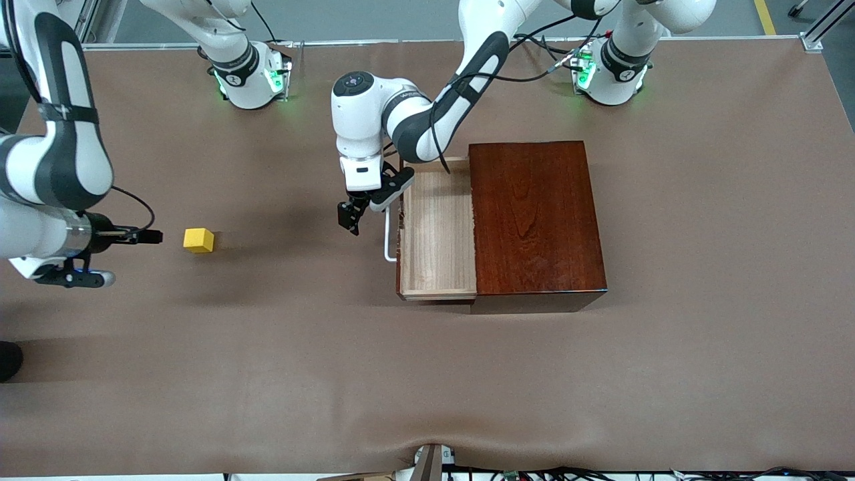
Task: Open drawer, take yellow block, close drawer
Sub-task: 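Lower the yellow cube onto the table and open the right gripper, then push the drawer shut into the box with the left gripper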
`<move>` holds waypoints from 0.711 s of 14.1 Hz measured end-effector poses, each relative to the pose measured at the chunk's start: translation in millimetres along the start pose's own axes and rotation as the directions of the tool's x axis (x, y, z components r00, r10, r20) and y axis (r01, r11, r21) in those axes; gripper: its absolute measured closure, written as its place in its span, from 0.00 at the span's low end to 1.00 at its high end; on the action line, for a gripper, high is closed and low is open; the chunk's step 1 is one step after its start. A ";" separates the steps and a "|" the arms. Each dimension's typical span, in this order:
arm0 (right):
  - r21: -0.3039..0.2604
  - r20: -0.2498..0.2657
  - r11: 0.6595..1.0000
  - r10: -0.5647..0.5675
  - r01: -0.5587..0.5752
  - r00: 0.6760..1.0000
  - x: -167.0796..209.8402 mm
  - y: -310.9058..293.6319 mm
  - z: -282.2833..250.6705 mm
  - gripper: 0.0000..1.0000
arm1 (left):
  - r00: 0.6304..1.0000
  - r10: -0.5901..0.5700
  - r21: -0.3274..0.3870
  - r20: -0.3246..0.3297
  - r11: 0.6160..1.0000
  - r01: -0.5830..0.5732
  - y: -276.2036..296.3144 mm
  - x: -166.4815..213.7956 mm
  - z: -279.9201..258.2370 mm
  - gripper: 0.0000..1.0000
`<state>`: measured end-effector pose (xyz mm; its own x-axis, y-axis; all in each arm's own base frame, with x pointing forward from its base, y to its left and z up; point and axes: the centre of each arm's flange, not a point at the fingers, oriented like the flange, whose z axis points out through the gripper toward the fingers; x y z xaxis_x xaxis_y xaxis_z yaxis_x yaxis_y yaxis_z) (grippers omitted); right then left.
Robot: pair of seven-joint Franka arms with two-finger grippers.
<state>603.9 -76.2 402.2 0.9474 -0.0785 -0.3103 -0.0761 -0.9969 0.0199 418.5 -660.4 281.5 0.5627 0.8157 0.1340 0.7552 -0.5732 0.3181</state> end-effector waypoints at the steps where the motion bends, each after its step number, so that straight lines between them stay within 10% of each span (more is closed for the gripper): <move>1: -0.001 -0.009 1.000 -0.005 0.005 1.000 -1.8 -3.3 -19.3 0.00 | 1.000 0.001 -0.002 -0.003 1.000 -0.001 1.8 3.1 -0.5 0.00; 10: -0.020 -0.157 0.999 -0.049 0.046 0.986 -14.3 -32.1 -126.7 0.00 | 0.998 0.001 0.097 -0.063 0.995 0.005 2.3 21.0 -0.9 0.00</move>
<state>632.2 -43.7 526.4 0.9869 -0.0298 -0.1583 -0.0262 -0.9994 0.0245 431.8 -644.5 285.9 0.5411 0.8184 0.1935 0.7870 -0.5739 0.2265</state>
